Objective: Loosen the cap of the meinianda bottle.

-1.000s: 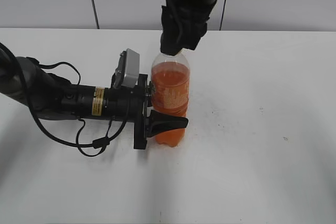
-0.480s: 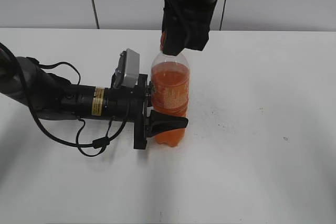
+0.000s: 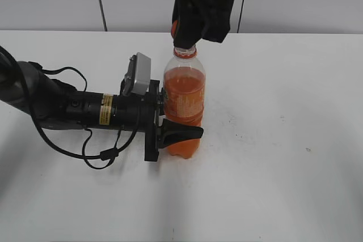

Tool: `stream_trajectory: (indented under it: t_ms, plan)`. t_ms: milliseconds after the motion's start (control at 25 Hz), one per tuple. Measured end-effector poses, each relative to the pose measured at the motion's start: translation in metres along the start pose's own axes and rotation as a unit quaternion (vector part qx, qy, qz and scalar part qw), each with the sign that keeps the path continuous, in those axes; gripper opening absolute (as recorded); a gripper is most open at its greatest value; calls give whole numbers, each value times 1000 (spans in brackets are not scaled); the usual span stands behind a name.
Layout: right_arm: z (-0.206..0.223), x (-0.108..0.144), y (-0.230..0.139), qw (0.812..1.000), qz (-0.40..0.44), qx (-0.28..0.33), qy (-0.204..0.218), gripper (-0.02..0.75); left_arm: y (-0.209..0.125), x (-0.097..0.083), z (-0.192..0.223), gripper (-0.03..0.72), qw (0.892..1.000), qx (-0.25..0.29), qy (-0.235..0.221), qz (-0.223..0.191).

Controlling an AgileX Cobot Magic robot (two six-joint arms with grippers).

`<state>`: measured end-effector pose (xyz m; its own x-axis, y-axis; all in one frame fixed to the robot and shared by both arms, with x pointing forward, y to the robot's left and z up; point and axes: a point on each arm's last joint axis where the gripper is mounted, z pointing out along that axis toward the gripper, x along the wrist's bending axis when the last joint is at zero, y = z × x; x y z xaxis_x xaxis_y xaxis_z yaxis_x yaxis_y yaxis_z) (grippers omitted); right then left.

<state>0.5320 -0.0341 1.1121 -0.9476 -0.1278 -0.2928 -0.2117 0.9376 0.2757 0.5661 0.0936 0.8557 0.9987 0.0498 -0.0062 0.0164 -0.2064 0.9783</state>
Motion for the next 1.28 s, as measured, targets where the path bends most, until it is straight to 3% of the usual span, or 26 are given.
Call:
stream_trajectory:
  t_ms: [200, 400, 720, 960, 1120, 1280]
  plan:
    - [-6, 0, 1, 1000, 19, -5, -7, 272, 0, 0, 0, 384, 1000, 0, 0, 0]
    - [-11, -1, -2, 989, 146, 3, -20, 272, 0, 0, 0, 384, 1000, 0, 0, 0]
    - [-35, -5, -37, 923, 379, 18, -63, 272, 0, 0, 0, 384, 1000, 0, 1, 0]
    - [-38, 12, -118, 845, 527, 51, -83, 272, 0, 0, 0, 384, 1000, 0, 1, 0]
    - [-32, 41, -184, 765, 632, 60, -112, 272, 0, 0, 0, 384, 1000, 0, 1, 0]
    - [-4, 79, -235, 700, 702, 81, -104, 272, 0, 0, 0, 384, 1000, -1, 2, 0]
